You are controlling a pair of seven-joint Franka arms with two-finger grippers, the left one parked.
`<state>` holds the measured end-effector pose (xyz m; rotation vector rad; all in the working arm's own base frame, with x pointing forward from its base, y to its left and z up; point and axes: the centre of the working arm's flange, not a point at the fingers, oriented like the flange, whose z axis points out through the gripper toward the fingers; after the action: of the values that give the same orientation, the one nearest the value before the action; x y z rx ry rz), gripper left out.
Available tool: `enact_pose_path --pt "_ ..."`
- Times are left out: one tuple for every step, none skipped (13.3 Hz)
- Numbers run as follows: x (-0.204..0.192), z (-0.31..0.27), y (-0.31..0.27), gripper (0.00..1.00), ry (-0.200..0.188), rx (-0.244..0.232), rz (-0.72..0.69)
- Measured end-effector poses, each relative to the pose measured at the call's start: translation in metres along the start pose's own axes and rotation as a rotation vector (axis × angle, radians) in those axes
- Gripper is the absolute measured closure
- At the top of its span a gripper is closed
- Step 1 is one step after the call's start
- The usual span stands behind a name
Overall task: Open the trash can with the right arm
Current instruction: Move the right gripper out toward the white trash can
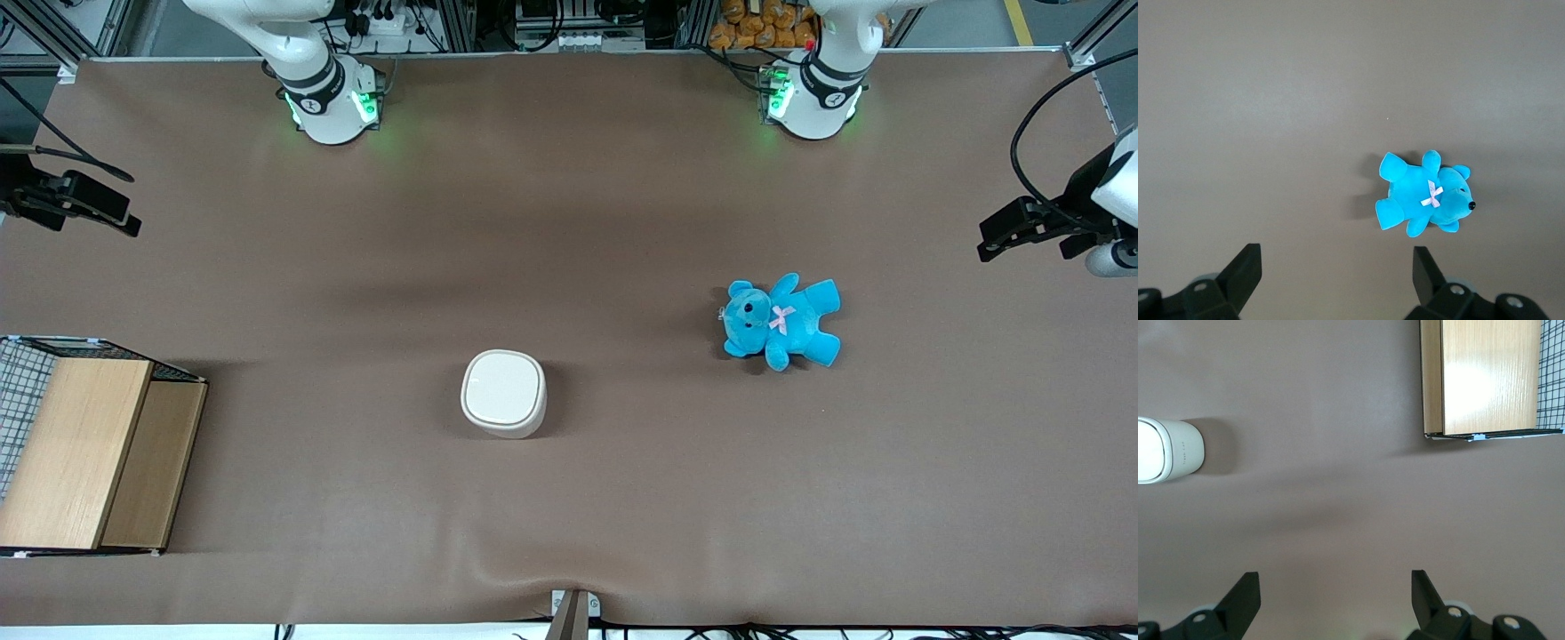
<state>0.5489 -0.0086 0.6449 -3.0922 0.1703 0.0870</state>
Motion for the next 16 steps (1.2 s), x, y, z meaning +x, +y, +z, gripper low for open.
enact_pose_path --pt "0.001 0.004 -0.005 0.00 -0.013 -0.001 -0.010" --pt "0.000 0.010 -0.016 0.00 -0.035 -0.003 -0.030" --pt "0.001 0.016 -0.029 0.00 -0.052 -0.003 -0.053" --pt "0.004 0.024 -0.042 0.00 -0.068 0.006 -0.075" --pt "0.008 0.032 -0.051 0.00 -0.081 0.027 -0.088" --pt "0.013 0.041 -0.058 0.00 -0.093 0.053 -0.094" --pt "0.018 0.050 -0.062 0.00 -0.106 0.071 -0.096" --pt "0.023 0.060 -0.066 0.00 -0.122 0.079 -0.099" --pt "0.028 0.070 -0.073 0.00 -0.132 0.079 -0.100" --pt "0.034 0.080 -0.084 0.00 -0.134 0.078 -0.088" --pt "0.038 0.090 -0.099 0.00 -0.134 0.075 -0.062" --pt "0.042 0.100 -0.117 0.00 -0.135 0.069 -0.031" --pt "0.045 0.107 -0.137 0.00 -0.138 0.063 -0.001" --pt "0.046 0.114 -0.157 0.03 -0.143 0.055 0.031" --pt "0.048 0.120 -0.176 0.04 -0.143 0.050 0.061" --pt "0.052 0.126 -0.190 0.13 -0.137 0.049 0.085"
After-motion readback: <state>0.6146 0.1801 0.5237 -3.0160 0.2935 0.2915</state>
